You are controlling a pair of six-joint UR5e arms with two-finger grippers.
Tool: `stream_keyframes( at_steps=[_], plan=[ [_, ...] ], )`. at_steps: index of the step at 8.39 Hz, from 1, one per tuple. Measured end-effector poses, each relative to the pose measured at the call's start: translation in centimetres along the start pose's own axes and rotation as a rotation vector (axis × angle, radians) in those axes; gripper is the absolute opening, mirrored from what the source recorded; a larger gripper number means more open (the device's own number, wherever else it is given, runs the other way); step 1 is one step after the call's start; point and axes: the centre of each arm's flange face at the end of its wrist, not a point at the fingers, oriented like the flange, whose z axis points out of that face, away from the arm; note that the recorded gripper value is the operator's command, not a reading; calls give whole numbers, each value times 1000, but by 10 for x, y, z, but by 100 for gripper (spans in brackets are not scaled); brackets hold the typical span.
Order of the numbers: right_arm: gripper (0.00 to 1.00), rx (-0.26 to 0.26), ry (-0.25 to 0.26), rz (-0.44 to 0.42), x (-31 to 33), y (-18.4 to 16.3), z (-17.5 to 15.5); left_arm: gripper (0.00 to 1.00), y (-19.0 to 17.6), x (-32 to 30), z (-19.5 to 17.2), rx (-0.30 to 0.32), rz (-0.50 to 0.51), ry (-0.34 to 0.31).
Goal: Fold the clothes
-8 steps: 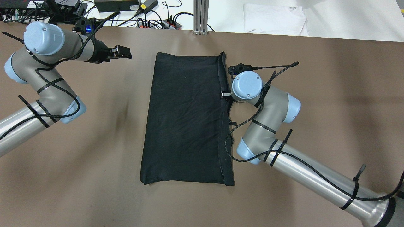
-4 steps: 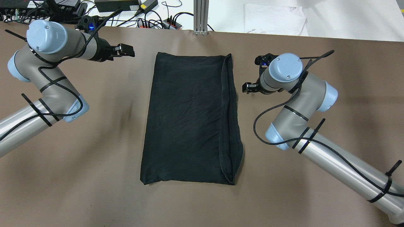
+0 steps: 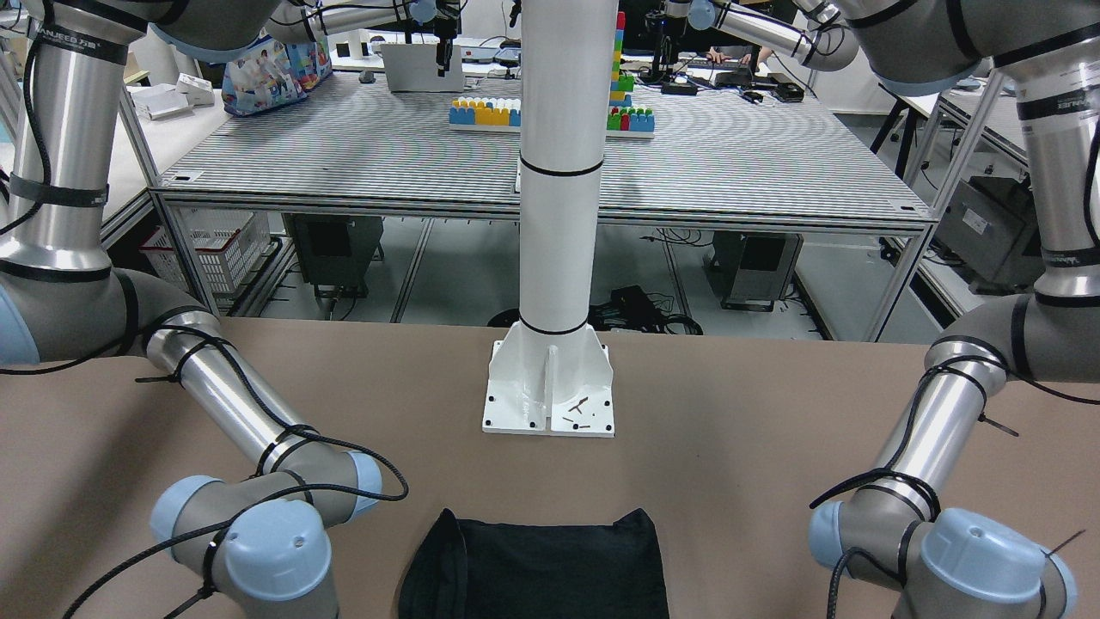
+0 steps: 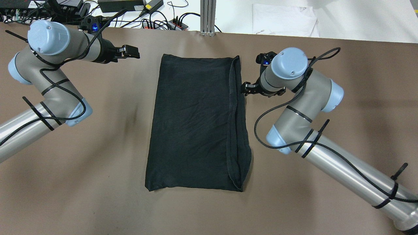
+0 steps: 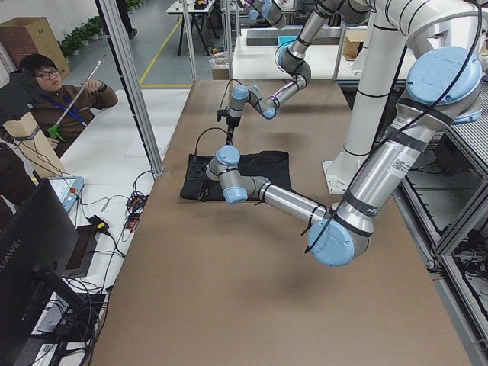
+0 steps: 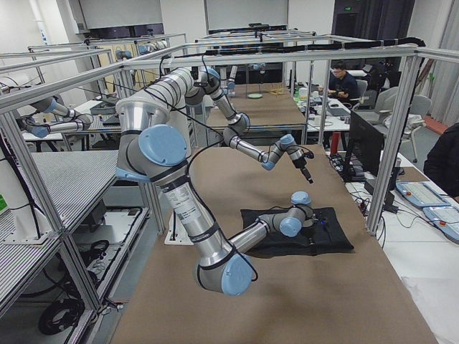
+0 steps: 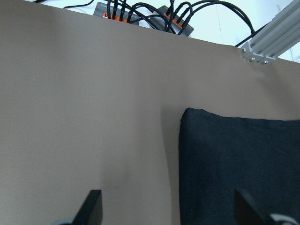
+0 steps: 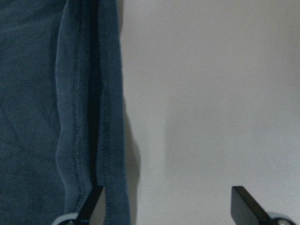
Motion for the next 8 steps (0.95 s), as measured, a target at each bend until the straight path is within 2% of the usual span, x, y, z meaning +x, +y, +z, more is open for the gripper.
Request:
stream_keyframes(
  at_steps=[3,5,7,8],
  plan=[
    [94,31,5,-11,-57,41,16,100,-1,-4,3,0,-1,-10],
    [94,49,41,-7,-63,30,31,100,-4,-5,7,-2,-4,-17],
    [94,125,98,0,-67,3,38,100,-6,-6,12,-4,-6,-25],
    [94,144,109,1,-69,-4,41,100,-8,-5,15,-5,-6,-28]
  ],
)
